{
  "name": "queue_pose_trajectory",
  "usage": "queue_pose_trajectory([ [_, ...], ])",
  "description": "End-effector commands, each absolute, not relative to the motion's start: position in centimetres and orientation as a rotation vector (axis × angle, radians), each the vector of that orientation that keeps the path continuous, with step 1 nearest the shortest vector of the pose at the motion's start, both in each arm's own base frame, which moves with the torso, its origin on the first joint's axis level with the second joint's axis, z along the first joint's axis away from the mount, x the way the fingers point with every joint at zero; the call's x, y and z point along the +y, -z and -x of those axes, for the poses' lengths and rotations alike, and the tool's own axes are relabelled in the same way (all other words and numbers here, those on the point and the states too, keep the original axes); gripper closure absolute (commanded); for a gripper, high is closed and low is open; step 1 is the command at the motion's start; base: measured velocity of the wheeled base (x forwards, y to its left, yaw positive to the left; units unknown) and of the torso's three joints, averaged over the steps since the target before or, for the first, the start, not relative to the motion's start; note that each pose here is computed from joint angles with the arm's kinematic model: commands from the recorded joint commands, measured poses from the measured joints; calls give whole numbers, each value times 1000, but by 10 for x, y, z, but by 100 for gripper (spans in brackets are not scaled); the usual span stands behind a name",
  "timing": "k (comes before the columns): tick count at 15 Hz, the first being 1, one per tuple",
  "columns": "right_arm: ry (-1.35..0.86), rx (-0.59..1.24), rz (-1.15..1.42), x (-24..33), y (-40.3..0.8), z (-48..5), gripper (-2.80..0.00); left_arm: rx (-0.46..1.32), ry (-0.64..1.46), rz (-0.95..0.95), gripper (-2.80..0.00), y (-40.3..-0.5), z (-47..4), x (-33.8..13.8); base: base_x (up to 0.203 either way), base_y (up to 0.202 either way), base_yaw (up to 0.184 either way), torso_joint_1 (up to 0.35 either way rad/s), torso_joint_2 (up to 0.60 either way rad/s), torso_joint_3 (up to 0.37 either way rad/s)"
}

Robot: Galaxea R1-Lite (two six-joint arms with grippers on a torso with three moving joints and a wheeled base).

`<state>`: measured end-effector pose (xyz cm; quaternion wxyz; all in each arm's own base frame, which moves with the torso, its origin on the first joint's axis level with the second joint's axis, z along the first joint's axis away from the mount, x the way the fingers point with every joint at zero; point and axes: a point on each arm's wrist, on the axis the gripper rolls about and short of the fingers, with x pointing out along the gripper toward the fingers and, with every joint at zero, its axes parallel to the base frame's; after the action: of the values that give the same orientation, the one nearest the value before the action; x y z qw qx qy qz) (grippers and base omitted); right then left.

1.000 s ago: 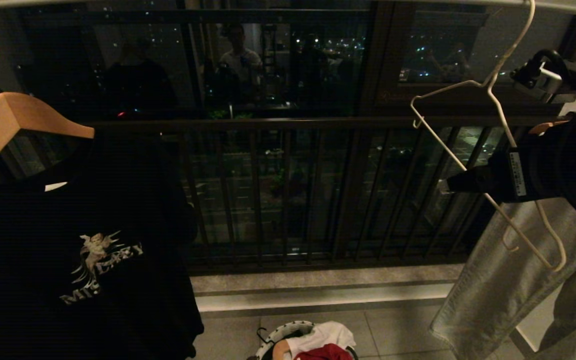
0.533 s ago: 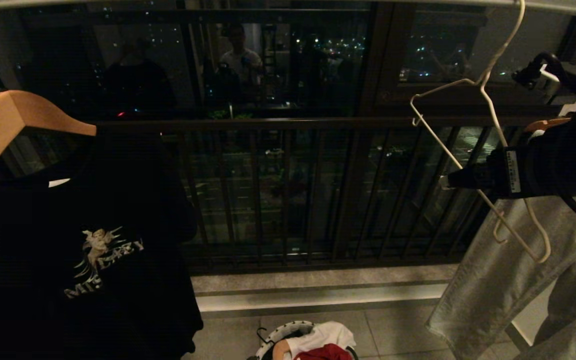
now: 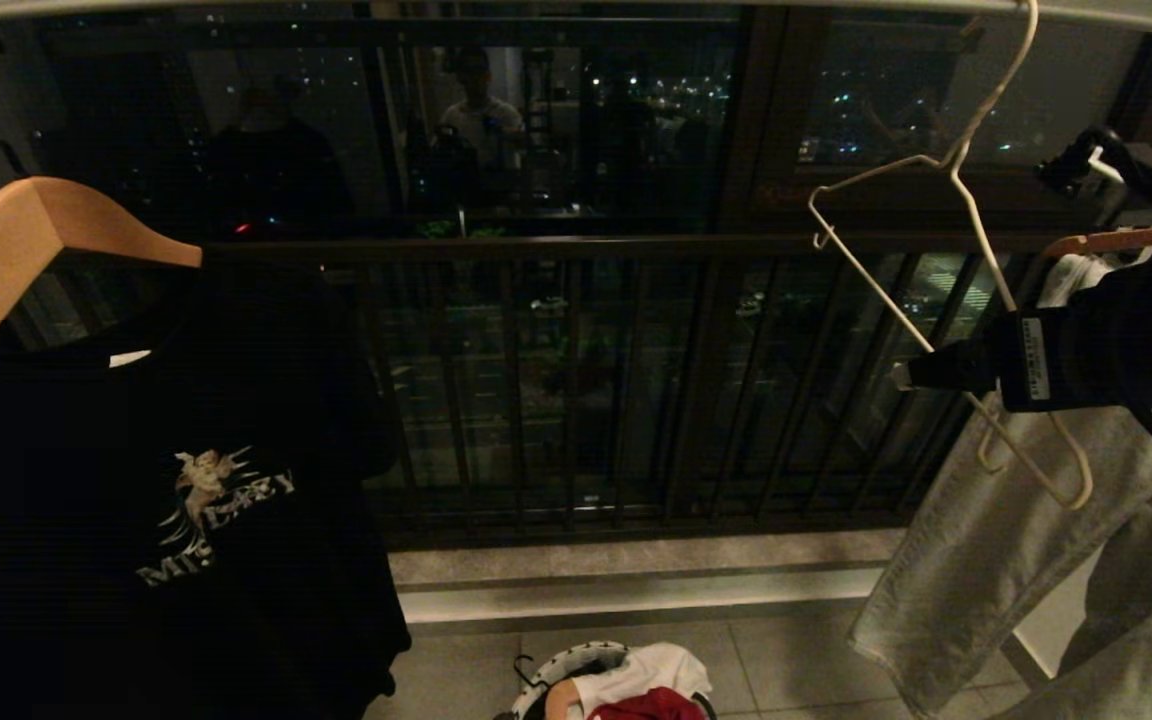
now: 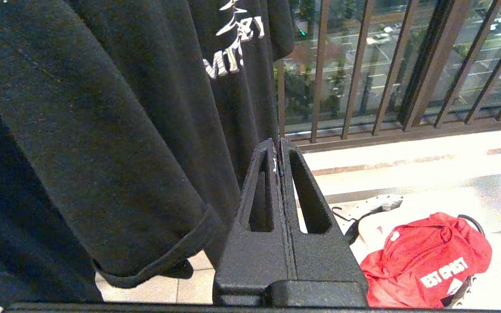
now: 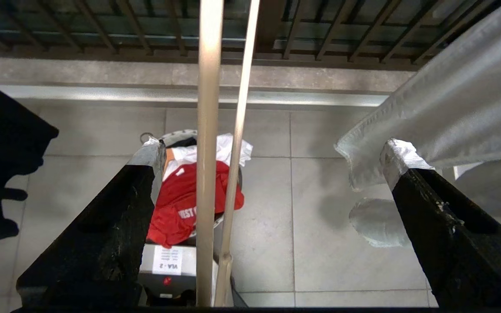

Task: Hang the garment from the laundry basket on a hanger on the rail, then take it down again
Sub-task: Pick up the clothes rack on the clothesline

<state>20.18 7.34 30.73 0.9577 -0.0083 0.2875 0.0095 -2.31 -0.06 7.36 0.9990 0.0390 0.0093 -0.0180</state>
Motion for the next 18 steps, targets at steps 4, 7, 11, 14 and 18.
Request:
queue_pose_trajectory([
  [4,-12,589,24,73,-305,-201,-280,20,36,-78,0,-74,23,-1,0,0,0,0,0,0],
  [7,-11,596,26,73,-303,-201,-280,20,36,-79,0,-74,23,-1,0,0,0,0,0,0],
  [11,-12,598,31,73,-303,-201,-280,20,36,-78,0,-74,23,-1,0,0,0,0,0,0],
  [14,-11,597,32,73,-303,-201,0,20,36,-79,0,-74,23,-1,0,0,0,0,0,0],
  [18,-10,600,35,72,-302,-201,0,20,36,-78,0,-74,23,-1,0,0,0,0,0,0],
])
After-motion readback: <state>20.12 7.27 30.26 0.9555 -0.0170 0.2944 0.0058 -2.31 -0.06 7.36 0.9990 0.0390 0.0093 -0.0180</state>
